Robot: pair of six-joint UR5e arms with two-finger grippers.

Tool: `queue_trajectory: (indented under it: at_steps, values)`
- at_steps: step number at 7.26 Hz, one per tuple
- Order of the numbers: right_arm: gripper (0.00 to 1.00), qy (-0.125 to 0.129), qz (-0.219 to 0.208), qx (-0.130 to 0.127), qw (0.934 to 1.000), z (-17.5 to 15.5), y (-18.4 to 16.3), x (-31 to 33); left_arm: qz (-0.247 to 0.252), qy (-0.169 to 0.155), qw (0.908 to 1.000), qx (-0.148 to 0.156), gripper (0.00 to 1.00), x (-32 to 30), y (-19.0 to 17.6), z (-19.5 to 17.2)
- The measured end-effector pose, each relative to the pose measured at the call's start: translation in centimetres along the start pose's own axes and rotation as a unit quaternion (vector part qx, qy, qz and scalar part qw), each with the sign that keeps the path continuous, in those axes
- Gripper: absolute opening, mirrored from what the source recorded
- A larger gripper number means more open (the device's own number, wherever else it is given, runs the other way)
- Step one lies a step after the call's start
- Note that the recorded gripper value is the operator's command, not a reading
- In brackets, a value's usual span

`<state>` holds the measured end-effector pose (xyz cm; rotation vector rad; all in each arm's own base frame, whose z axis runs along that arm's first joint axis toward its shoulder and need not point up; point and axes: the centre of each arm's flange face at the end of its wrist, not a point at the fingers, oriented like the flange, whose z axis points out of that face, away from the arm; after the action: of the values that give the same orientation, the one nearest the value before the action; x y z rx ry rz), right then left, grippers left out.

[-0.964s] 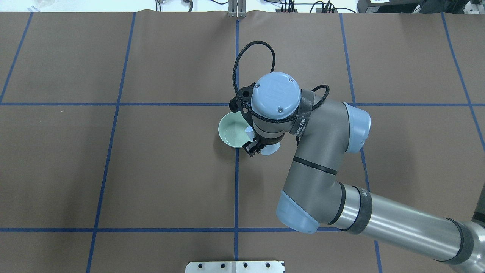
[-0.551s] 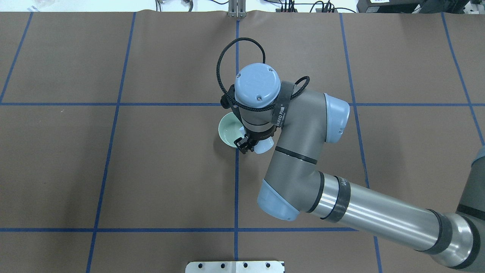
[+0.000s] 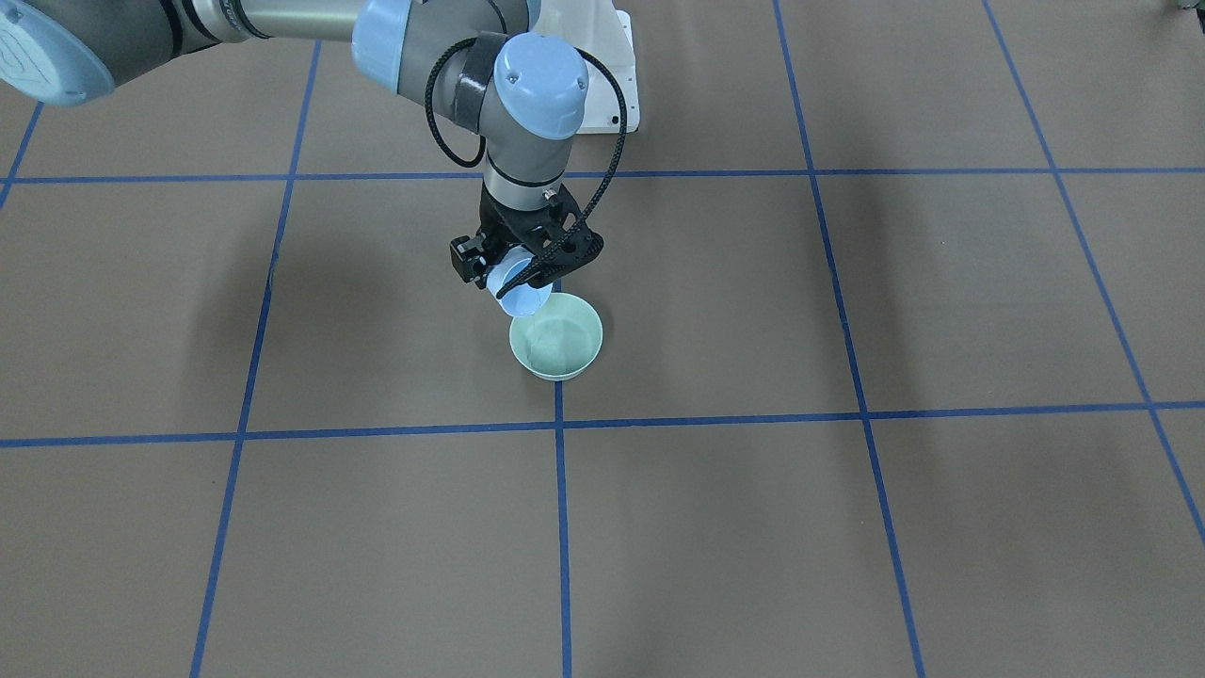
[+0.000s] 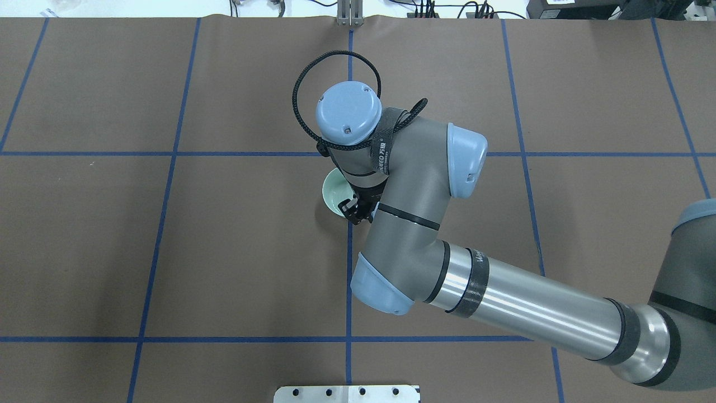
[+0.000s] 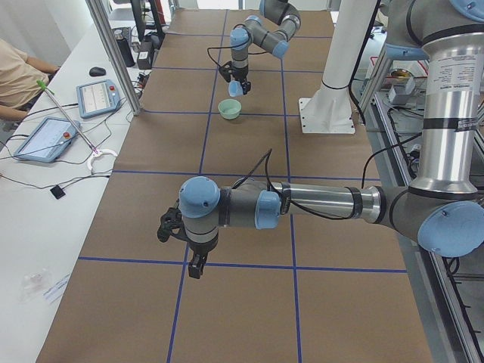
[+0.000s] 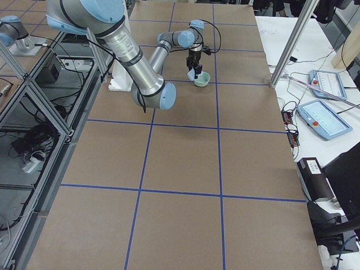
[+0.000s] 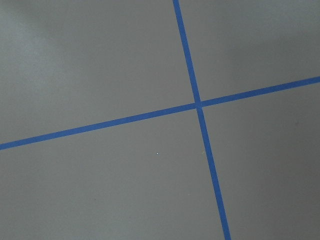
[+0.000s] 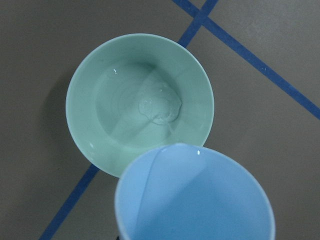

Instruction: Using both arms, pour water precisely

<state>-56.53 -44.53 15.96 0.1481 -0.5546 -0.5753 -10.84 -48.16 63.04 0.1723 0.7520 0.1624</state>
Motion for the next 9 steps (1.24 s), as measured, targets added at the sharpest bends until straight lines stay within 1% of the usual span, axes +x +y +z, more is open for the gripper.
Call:
queue_trajectory:
  at_steps: [2, 4, 6, 8, 9]
  values:
    - [0.00, 0.006, 0.006, -0.021, 0.9997, -0.3, -1.7, -1.2, -0.001, 0.002, 1.0000, 0.000, 1.00, 0.0, -0.1, 0.0]
    - [0.00, 0.022, 0.016, -0.052, 0.9983, -1.2, -2.5, -2.1, -0.001, 0.003, 1.0000, 0.001, 1.00, 0.1, -0.1, 0.0]
    - [0.00, 0.043, 0.026, -0.089, 0.9947, -2.6, -2.3, -2.6, 0.000, 0.003, 1.0000, 0.001, 1.00, 0.1, -0.1, 0.0]
    - [0.00, 0.063, 0.036, -0.125, 0.9895, -2.4, -3.1, -3.0, 0.000, 0.003, 1.0000, 0.001, 1.00, 0.1, -0.1, 0.0]
    - [0.00, 0.071, 0.039, -0.138, 0.9870, -2.4, -3.8, -3.4, 0.000, 0.003, 1.0000, 0.001, 1.00, 0.1, 0.0, 0.0]
